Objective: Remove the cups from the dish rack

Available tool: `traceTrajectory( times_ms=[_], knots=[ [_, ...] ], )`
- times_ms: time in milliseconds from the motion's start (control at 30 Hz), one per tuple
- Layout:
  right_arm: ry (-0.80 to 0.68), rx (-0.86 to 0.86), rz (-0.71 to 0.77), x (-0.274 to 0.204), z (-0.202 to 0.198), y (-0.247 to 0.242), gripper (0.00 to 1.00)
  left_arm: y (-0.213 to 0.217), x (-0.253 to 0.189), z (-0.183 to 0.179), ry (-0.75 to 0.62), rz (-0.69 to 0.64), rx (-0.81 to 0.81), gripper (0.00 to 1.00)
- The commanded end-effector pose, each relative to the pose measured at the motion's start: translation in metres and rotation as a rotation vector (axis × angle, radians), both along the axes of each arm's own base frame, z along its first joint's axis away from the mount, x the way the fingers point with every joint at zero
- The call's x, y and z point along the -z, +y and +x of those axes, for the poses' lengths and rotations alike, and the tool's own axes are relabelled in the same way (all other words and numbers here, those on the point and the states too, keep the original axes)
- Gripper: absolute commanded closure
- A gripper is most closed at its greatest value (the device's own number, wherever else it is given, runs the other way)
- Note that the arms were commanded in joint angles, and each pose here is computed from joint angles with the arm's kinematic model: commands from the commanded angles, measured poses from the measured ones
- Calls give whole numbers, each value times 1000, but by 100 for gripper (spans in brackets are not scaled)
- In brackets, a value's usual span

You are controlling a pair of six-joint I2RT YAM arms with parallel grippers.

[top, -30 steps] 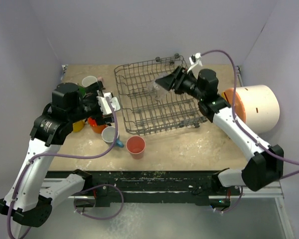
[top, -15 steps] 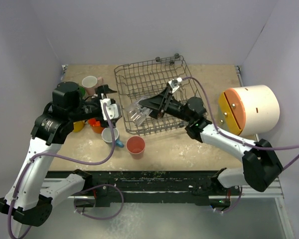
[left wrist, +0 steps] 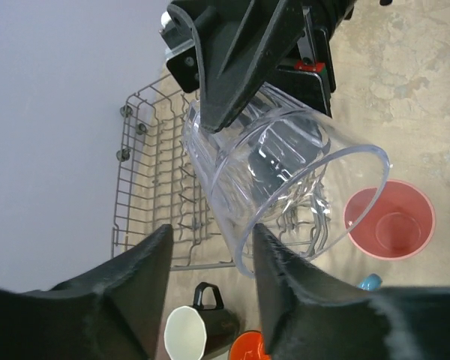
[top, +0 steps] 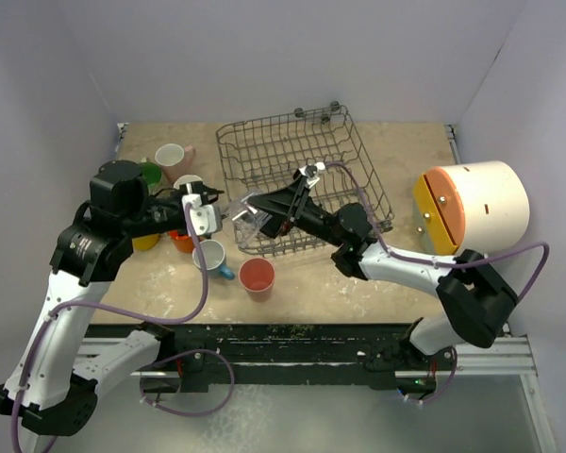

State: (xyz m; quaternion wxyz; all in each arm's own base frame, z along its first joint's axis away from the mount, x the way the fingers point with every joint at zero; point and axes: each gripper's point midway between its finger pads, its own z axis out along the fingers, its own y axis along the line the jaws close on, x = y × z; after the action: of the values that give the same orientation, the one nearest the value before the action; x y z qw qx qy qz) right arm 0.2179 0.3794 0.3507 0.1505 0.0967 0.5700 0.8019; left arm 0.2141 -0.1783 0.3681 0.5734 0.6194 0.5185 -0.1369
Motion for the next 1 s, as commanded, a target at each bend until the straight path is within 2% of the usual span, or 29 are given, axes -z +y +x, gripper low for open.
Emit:
traceTrajectory(
  times_ms=[0, 67, 200, 300, 367, 400, 467, 533, 600, 700, 767, 867, 967],
  knots=[
    [-36, 25, 180, -46, -13, -5, 81, -6, -24, -7, -32, -80, 23, 58],
    [-25, 18, 201, -49, -17, 1, 78, -7, -27, -8, -23, -100, 20, 70],
    [-15, 4, 224, -49, -20, 10, 65, -7, -28, -7, -13, -117, 4, 82],
    [-12, 13, 206, -40, -20, 9, 40, -3, -27, -3, -24, -114, -25, 97],
    [-11, 20, 176, -31, -21, 3, 10, -2, -26, 3, -26, -114, -46, 100],
    [-4, 33, 139, -24, -18, -1, 1, -2, -22, 4, -13, -106, -48, 100],
    [-19, 76, 30, -6, -8, -12, 0, -5, -15, 4, 24, -80, -26, 100],
    [-16, 135, -150, 23, 11, -27, 0, -11, -5, 5, 96, -50, 5, 100],
    [-21, 233, -389, 61, 33, -53, 0, -19, 6, 4, 162, -5, 49, 100],
    [-58, 432, -785, 96, 67, -113, 0, -42, 31, -5, 233, 124, 126, 100],
    [-89, 529, -987, 108, 79, -154, 0, -60, 46, -14, 249, 190, 189, 100],
    [-85, 641, -1165, 109, 85, -202, 0, -86, 68, -27, 291, 274, 283, 100],
    [-62, 738, -1274, 96, 89, -239, 0, -110, 99, -35, 348, 382, 347, 100]
  ],
)
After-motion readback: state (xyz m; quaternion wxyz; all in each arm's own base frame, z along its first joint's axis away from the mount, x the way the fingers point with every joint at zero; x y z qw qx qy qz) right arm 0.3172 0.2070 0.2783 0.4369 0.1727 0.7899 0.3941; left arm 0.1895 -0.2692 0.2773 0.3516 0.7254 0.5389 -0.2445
